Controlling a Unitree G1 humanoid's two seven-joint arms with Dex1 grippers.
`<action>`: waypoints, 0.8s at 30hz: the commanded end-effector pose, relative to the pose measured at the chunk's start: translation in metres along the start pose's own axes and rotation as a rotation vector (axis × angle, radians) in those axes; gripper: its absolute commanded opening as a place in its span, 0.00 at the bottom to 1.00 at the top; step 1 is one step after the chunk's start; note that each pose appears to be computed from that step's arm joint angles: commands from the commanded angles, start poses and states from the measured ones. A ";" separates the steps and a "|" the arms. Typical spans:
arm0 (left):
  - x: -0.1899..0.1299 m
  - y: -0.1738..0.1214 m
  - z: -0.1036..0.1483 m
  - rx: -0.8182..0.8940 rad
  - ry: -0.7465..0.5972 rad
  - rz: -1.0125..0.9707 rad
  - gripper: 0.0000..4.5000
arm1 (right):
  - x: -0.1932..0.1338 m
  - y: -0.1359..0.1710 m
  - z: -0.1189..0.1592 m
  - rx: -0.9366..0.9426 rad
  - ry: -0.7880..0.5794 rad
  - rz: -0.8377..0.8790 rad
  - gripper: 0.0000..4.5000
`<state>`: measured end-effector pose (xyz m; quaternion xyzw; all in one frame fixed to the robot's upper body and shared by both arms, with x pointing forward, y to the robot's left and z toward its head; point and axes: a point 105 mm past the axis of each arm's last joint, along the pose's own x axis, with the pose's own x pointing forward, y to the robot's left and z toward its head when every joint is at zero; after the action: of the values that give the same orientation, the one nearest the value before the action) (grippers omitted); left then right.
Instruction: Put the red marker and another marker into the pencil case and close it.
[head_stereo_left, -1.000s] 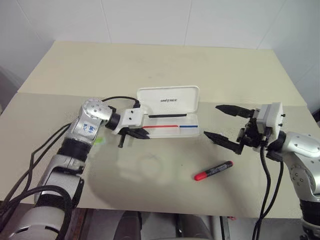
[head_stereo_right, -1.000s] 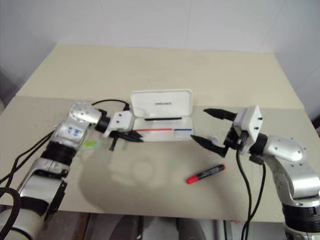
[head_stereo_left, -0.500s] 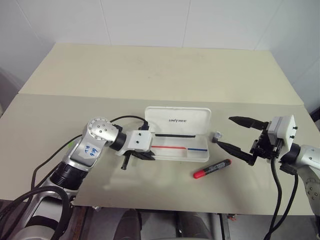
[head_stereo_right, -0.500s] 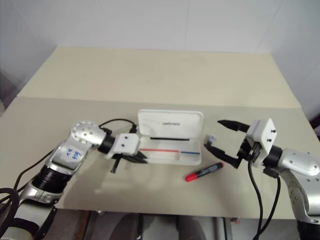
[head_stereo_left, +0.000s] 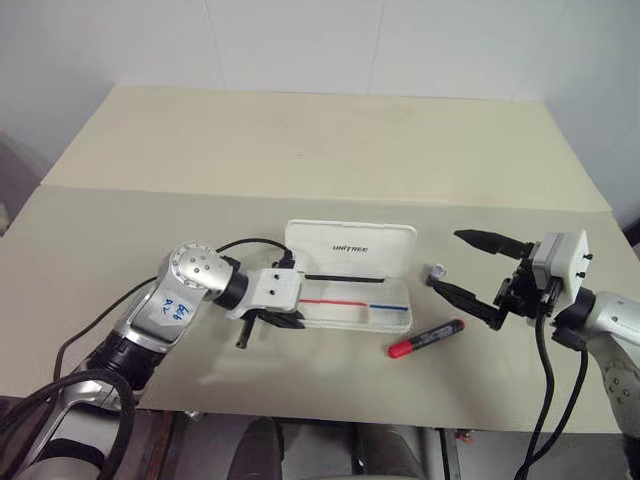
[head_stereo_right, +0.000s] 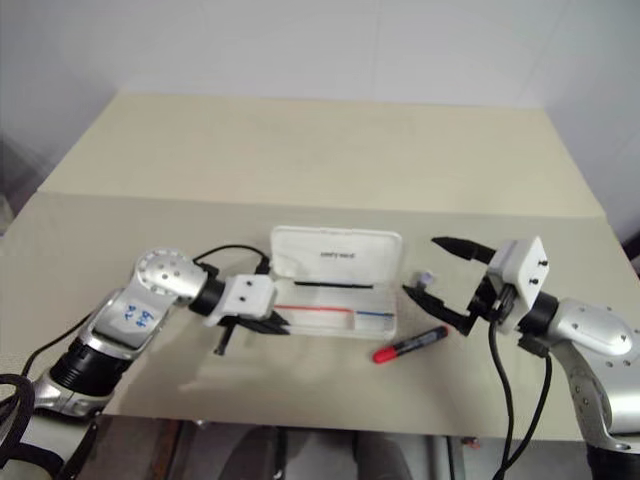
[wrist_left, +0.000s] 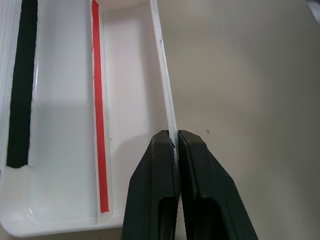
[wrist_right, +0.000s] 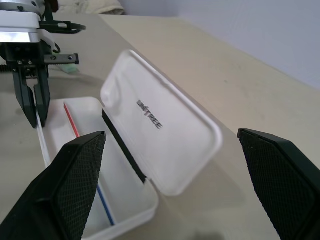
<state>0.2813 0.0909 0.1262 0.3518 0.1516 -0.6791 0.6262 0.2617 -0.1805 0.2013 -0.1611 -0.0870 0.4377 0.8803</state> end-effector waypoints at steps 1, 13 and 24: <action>0.000 0.002 0.013 0.033 -0.040 0.007 0.01 | 0.001 0.000 0.009 -0.025 -0.030 -0.003 1.00; 0.006 0.001 -0.002 0.028 0.006 0.024 0.47 | 0.000 0.000 0.014 -0.026 -0.029 0.005 1.00; 0.000 -0.015 0.036 0.051 -0.194 -0.047 0.76 | 0.002 0.004 0.012 -0.003 -0.030 0.030 1.00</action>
<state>0.2642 0.0705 0.1403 0.2991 0.1004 -0.7181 0.6203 0.2614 -0.1778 0.2009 -0.1502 -0.0811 0.4430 0.8801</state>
